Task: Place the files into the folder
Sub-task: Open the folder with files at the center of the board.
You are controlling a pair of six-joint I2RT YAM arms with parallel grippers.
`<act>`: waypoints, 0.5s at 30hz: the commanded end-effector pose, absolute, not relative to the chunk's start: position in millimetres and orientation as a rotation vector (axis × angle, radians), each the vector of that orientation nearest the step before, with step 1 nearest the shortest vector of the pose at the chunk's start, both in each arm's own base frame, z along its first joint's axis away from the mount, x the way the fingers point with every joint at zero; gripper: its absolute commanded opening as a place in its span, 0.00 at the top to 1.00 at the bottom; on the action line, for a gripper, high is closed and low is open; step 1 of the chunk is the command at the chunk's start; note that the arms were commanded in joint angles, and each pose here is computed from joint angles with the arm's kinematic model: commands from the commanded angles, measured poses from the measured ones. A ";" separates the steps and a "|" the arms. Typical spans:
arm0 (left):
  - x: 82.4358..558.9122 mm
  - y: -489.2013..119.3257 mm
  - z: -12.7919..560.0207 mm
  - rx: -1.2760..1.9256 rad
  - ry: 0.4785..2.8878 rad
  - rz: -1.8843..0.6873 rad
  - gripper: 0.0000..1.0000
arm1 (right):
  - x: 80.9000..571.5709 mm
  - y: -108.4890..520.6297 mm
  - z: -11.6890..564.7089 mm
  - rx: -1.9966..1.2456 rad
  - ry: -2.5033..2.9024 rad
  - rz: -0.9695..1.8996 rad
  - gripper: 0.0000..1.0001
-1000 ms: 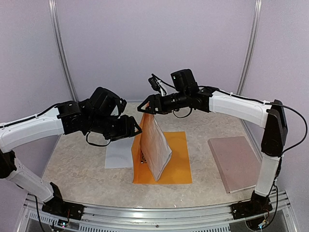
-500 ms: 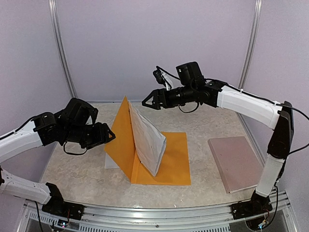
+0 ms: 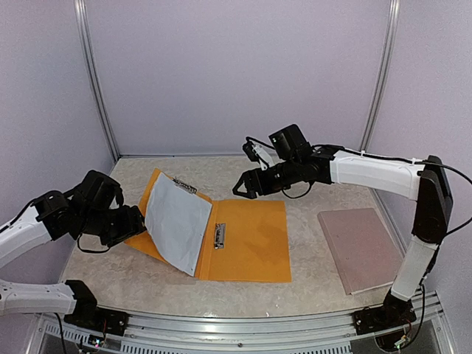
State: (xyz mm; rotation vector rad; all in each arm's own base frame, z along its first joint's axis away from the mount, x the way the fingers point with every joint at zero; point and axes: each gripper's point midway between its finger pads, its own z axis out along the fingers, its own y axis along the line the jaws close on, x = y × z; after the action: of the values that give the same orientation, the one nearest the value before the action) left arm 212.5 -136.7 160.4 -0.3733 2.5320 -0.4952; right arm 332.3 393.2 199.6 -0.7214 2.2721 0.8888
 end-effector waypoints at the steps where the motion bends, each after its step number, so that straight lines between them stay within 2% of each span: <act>1: 203.4 -135.8 174.5 -0.335 2.520 -0.548 0.23 | 325.4 397.8 161.2 -0.742 2.313 0.904 0.29; 7: 201.0 -125.1 188.6 -0.283 2.501 -0.484 0.22 | 308.1 431.7 110.0 -0.834 2.381 0.809 0.29; 15: 189.7 -97.3 201.6 -0.330 2.493 -0.355 0.19 | 299.5 467.1 67.8 -0.941 2.416 0.504 0.26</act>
State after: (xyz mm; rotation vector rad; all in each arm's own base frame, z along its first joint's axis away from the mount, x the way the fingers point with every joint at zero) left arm 198.6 -122.6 189.6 -0.3112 2.5087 -0.4738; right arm 299.1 462.3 78.5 -0.9136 2.4152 0.6732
